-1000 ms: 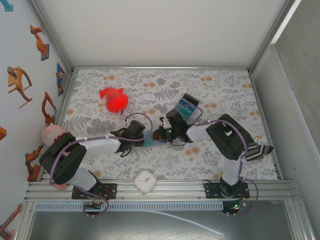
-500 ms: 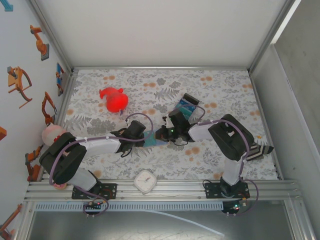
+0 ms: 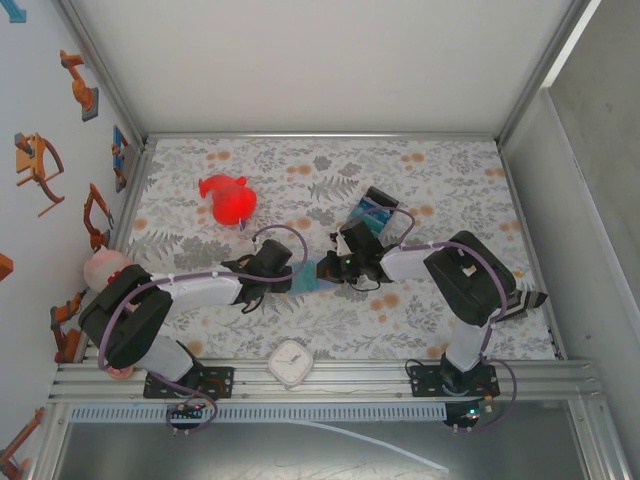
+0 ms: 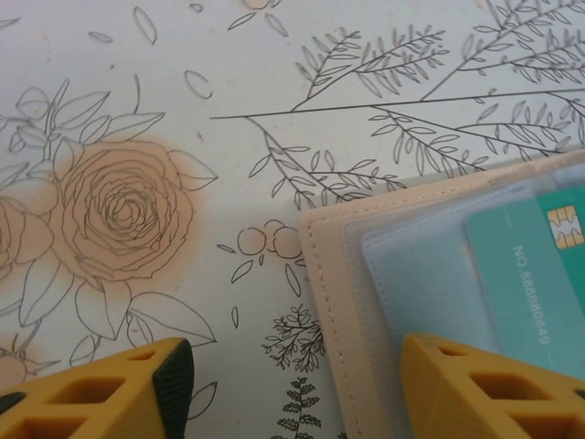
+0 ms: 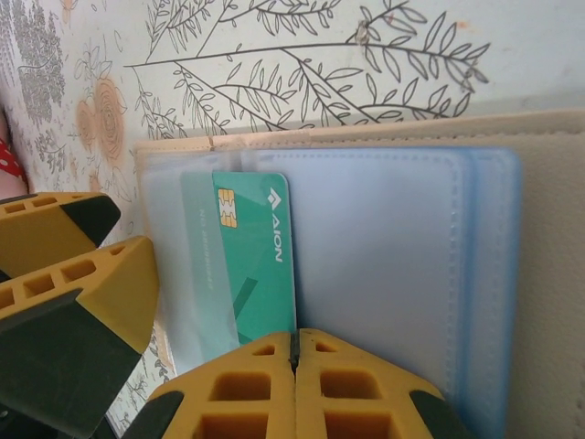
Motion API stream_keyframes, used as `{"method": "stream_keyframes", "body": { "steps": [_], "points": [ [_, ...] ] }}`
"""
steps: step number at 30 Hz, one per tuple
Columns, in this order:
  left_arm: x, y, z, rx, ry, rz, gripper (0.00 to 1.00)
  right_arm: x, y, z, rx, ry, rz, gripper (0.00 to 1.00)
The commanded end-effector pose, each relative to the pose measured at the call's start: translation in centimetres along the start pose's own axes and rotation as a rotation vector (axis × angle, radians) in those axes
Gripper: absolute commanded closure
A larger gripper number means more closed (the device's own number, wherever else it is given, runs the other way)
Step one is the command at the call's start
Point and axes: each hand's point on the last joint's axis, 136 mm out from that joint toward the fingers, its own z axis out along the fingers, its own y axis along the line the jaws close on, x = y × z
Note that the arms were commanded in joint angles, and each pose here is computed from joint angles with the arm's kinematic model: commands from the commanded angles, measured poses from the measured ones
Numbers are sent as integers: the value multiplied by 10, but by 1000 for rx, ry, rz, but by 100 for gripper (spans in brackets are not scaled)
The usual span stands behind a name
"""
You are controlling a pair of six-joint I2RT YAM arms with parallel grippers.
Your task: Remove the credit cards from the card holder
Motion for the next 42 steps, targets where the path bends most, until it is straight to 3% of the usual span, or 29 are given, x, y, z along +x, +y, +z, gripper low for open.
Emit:
{"method": "stream_keyframes", "body": {
  "steps": [1,5,13,28,35,42],
  "points": [
    [-15,-12,-12,38,-32,28,30,-5,2,-8,16,-23,-12,100],
    [-22,-20,-16,61,-47,45,20,-5,2,-7,17,-25,-9,100],
    [-16,-27,-7,54,-11,84,13,-5,2,-6,13,-26,1,100],
    [-2,-20,4,-1,41,125,12,-5,-4,-23,92,-47,-29,100],
    [1,-21,7,-2,53,127,15,-6,9,-23,22,-46,-26,100],
    [3,-21,8,1,61,132,18,-7,23,-21,-71,-48,-31,89]
  ]
}}
